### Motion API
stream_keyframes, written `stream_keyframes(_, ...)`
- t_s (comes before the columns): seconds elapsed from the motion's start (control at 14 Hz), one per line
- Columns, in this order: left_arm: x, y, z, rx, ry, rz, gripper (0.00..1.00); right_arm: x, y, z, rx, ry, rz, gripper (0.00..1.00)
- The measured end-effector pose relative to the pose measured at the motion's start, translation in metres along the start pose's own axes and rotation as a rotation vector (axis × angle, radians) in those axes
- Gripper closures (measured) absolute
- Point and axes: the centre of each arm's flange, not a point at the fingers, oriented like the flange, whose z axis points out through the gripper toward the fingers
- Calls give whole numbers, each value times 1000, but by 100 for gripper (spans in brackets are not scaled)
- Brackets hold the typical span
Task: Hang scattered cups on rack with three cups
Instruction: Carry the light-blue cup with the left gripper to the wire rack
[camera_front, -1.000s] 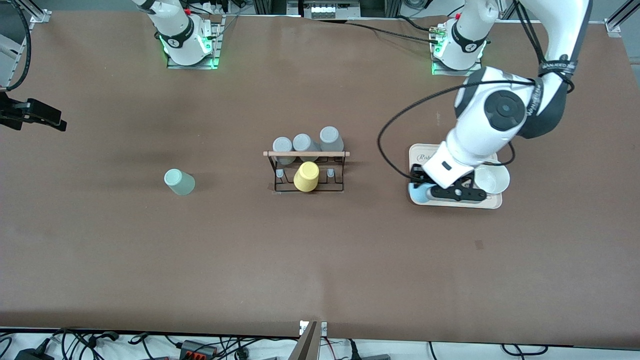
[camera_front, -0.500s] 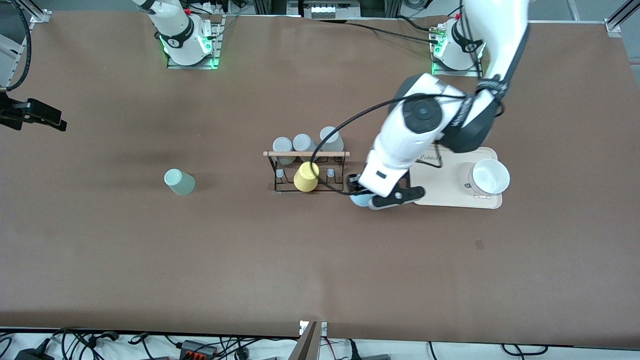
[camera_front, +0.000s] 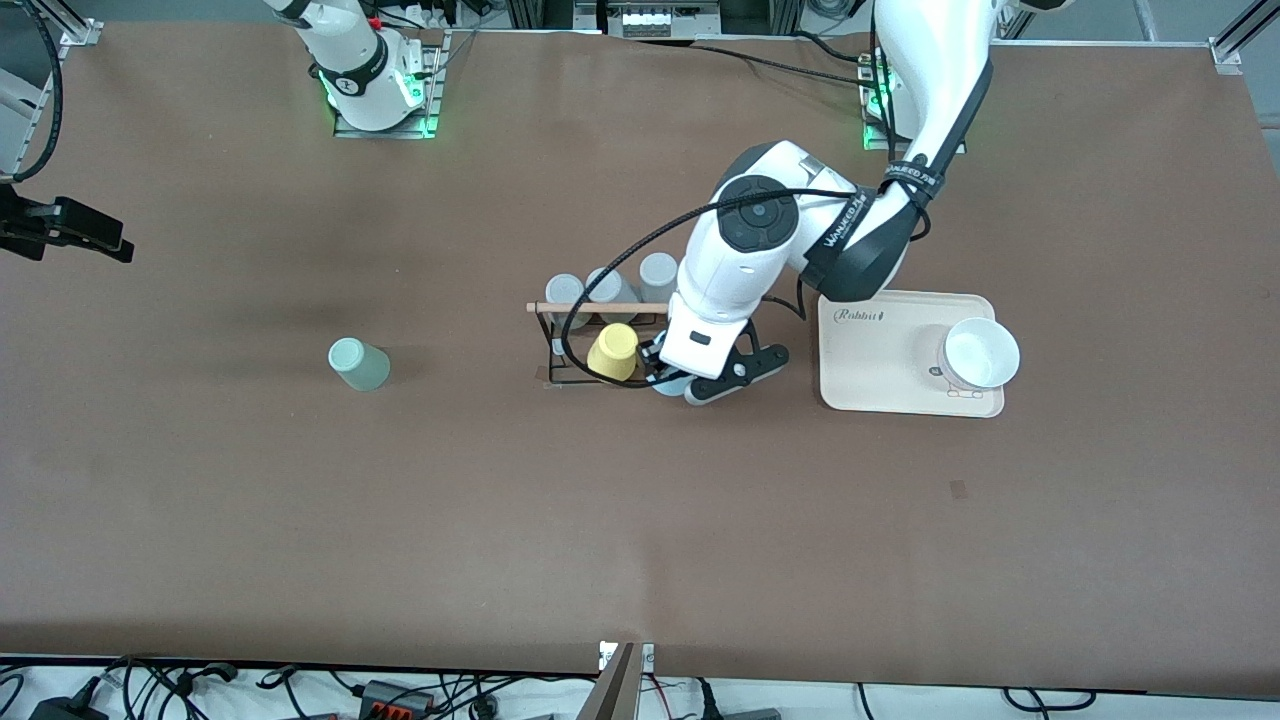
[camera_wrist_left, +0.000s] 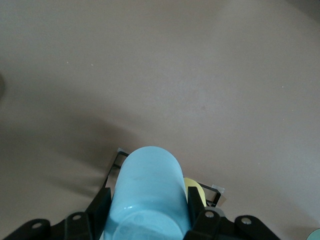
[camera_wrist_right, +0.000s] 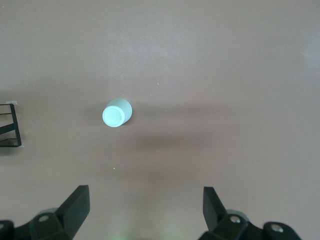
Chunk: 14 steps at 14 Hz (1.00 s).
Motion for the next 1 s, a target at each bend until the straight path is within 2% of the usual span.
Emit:
stream_keyframes(0.43,-8,-3,14,46,-24,5,33,0,0,0,0,0,0,0)
stream_keyframes(1.0,-27,3,18,64,-36,31,33,0,0,0,0,0,0,0)
